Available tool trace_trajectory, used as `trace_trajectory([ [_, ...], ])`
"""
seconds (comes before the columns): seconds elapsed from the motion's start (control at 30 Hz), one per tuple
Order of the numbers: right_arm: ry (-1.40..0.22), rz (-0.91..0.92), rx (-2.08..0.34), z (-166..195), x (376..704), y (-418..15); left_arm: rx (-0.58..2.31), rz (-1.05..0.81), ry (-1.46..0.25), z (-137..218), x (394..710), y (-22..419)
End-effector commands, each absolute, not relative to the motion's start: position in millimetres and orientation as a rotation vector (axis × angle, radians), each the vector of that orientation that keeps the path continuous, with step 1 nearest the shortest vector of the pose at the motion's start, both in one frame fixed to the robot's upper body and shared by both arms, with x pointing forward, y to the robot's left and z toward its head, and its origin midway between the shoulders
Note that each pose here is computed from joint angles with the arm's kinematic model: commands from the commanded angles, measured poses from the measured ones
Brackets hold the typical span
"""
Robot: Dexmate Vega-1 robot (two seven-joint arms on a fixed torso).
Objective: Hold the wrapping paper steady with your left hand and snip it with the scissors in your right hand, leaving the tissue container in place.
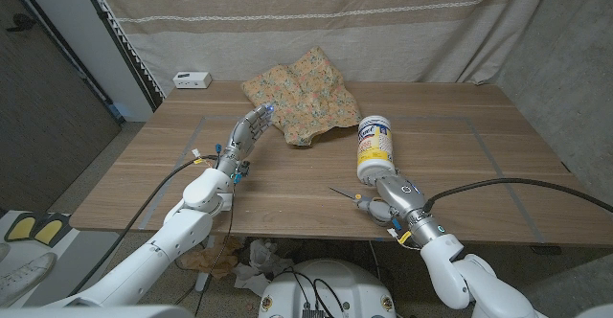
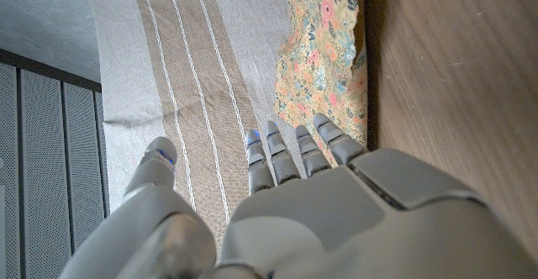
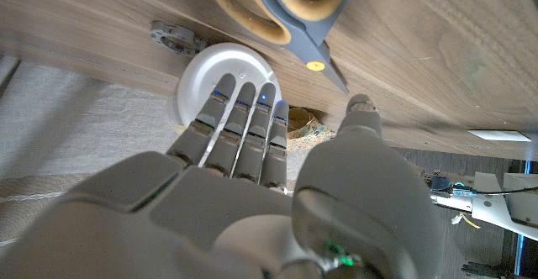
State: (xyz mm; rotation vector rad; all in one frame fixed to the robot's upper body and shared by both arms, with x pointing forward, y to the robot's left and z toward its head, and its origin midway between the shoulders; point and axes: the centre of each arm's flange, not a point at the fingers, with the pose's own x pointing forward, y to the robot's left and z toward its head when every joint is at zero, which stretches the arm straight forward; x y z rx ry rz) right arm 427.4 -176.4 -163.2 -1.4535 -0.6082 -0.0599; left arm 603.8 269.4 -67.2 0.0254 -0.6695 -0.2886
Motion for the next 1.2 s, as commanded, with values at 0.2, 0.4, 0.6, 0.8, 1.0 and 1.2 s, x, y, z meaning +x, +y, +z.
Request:
trace_trajectory([
  [0.2,-0.588,-0.077,-1.502,-168.7,430.7,-174.6,0.025,-0.292,-0.663,-69.2,605.2,268.2],
  [0.4,-0.582,-0.076,-1.507,-170.7,431.7,-173.5,0.022,-0.291,-0.663,-70.5,604.5,268.8],
  [0.6,-0.577,-0.075,-1.512,-171.2,432.2,-172.1,0.020,-0.289,-0.664,-71.7,604.1,268.9],
  [0.8,-0.569,-0.081,-1.526,-172.4,433.7,-170.8,0.017,-0.289,-0.664,-73.0,604.0,269.6],
  [1.0,-0.560,-0.083,-1.538,-173.6,435.7,-169.2,0.016,-0.290,-0.663,-73.6,603.6,270.2],
  [1.2,-0.554,-0.087,-1.550,-175.0,437.5,-168.5,0.015,-0.294,-0.663,-72.5,603.7,270.0],
])
